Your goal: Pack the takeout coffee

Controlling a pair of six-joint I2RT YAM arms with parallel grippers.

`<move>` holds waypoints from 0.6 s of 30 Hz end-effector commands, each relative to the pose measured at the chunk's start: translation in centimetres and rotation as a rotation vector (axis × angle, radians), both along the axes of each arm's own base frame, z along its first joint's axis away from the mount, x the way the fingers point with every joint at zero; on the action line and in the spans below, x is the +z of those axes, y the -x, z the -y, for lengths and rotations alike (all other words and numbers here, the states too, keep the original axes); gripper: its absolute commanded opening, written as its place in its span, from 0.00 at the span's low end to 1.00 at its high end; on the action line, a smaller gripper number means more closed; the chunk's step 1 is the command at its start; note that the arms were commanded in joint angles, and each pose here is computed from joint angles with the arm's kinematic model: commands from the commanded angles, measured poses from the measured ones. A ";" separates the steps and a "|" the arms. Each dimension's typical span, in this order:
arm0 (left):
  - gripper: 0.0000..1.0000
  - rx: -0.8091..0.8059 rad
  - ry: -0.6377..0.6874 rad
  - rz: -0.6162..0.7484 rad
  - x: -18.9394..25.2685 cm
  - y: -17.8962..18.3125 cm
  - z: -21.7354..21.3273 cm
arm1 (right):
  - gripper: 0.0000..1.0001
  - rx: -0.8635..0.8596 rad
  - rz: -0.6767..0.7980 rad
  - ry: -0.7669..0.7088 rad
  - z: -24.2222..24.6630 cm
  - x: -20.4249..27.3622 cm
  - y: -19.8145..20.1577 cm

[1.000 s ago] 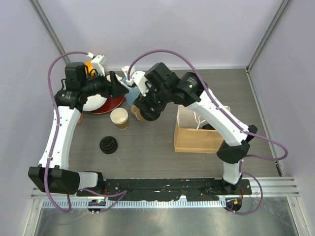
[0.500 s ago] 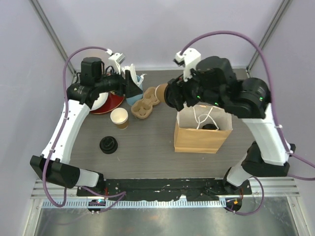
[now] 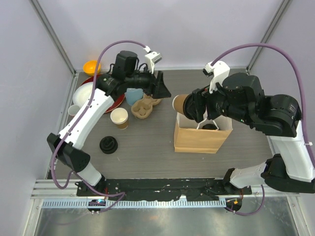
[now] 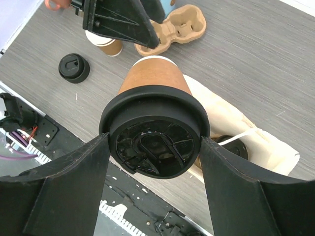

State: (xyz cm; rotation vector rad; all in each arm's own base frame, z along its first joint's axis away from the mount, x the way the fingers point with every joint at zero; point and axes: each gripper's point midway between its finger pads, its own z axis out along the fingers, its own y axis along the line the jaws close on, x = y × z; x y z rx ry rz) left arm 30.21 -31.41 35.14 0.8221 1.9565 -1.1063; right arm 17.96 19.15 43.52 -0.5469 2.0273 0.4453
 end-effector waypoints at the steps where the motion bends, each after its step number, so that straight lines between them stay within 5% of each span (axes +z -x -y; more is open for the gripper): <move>1: 0.62 -0.040 0.024 0.042 1.8 0.6 2.5 | 0.61 -0.031 -0.090 0.131 2.7 -3.5 1.3; 18: 0.58 -0.093 -0.165 0.041 -4.1 2.7 5.2 | 0.58 -0.007 -0.224 0.229 3.3 -7.7 0.0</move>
